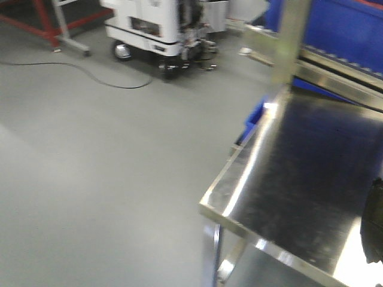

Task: Move and align brake pads A on conveyor
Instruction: 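Turn the base away from the steel tray, then drive along the yellow floor line past the striped cones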

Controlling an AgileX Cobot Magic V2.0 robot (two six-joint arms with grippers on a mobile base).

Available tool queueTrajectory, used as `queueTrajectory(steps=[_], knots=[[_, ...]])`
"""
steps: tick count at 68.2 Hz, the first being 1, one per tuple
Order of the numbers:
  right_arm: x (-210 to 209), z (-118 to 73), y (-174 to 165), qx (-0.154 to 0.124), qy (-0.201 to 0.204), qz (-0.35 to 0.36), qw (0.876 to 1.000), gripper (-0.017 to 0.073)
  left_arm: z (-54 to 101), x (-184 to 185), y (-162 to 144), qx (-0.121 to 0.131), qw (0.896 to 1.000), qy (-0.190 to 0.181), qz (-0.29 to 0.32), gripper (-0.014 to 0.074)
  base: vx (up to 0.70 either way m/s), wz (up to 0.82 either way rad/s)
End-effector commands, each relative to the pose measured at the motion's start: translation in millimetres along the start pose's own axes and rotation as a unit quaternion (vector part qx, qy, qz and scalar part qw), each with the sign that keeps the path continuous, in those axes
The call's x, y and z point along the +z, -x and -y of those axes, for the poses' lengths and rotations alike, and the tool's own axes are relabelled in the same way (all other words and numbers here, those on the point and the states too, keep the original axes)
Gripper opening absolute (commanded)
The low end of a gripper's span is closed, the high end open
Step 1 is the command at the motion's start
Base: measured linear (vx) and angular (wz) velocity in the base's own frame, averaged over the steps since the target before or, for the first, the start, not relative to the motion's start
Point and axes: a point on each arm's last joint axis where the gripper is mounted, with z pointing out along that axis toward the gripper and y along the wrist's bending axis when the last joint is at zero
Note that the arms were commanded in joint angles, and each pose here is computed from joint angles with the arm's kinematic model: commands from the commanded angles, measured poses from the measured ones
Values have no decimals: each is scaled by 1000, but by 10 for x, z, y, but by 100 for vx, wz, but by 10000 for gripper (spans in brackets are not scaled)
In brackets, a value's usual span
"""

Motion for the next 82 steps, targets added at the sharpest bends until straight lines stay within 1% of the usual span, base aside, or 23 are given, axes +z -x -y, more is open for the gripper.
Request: queueTrajectory(steps=[1,39,82], knots=[[-42,-3,171,-5,1,57,998,14,36,-40,156,3,998,-16,54,-6,-10,80],[-42,-3,167,-5,1,55,998,14,36,-40,156,3,998,-16,54,-6,-5,77],[-41,-3,166,-5,1,54,999,14,36,-40,156,3,998,-16,54,-6,11,55]])
